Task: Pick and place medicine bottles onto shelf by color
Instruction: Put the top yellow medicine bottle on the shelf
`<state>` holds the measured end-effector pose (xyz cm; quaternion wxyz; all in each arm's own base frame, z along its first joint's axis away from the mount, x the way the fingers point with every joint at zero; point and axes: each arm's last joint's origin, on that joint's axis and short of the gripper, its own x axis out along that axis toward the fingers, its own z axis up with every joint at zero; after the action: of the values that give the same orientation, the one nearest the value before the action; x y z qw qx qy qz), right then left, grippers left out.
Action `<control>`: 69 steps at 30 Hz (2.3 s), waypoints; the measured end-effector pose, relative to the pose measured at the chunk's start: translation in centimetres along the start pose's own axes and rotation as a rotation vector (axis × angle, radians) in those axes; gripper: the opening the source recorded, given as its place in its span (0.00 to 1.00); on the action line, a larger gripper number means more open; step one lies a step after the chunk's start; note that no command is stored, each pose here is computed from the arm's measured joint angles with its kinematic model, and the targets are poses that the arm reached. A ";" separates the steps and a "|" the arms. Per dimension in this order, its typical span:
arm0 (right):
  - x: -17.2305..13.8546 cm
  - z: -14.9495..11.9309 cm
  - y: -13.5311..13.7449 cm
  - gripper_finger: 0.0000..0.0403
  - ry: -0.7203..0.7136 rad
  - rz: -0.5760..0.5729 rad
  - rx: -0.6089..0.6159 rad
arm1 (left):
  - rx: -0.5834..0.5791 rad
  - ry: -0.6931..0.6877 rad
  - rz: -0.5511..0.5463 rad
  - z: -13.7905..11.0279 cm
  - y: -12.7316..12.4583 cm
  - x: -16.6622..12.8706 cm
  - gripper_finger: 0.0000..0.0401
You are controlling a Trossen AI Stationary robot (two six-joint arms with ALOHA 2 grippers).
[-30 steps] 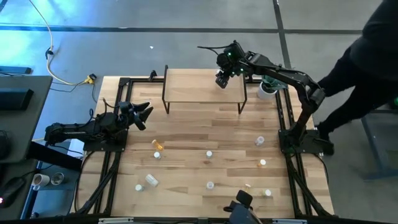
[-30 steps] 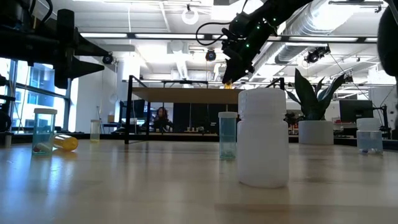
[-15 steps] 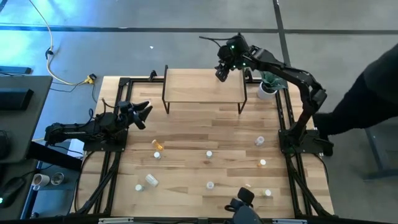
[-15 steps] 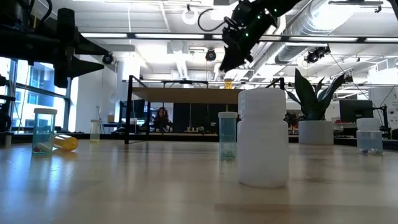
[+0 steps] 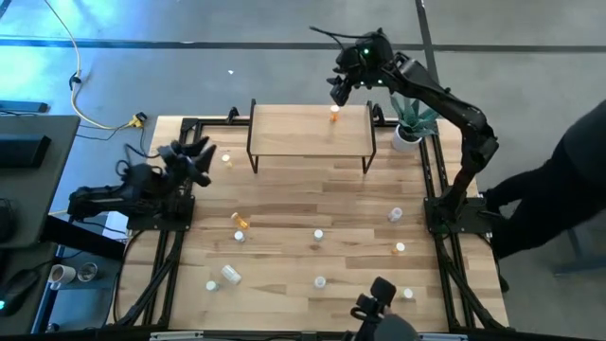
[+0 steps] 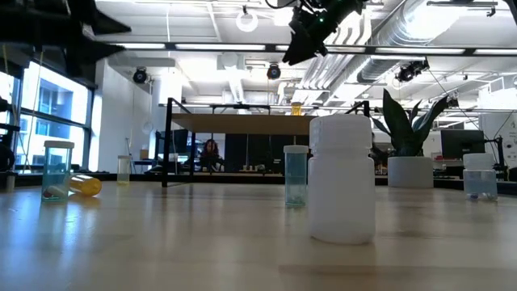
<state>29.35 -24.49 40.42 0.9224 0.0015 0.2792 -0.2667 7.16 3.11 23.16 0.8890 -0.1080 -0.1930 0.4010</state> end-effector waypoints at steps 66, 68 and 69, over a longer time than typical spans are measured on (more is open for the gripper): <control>-7.8 3.2 -1.3 0.43 0.073 -0.107 -0.036 | 0.503 1.407 -0.056 1.0 4.7 10.9 0.52; -7.8 3.2 -1.3 0.43 0.072 -0.107 -0.037 | 0.498 1.429 -0.050 0.7 5.1 11.2 0.51; -7.8 3.2 -1.3 0.43 0.072 -0.107 -0.037 | 0.495 1.439 -0.047 0.5 5.3 11.3 0.51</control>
<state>24.91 -22.24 47.29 0.8961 -0.0209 0.3167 -0.3104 10.21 15.17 24.69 0.8022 -0.1361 0.5274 0.2445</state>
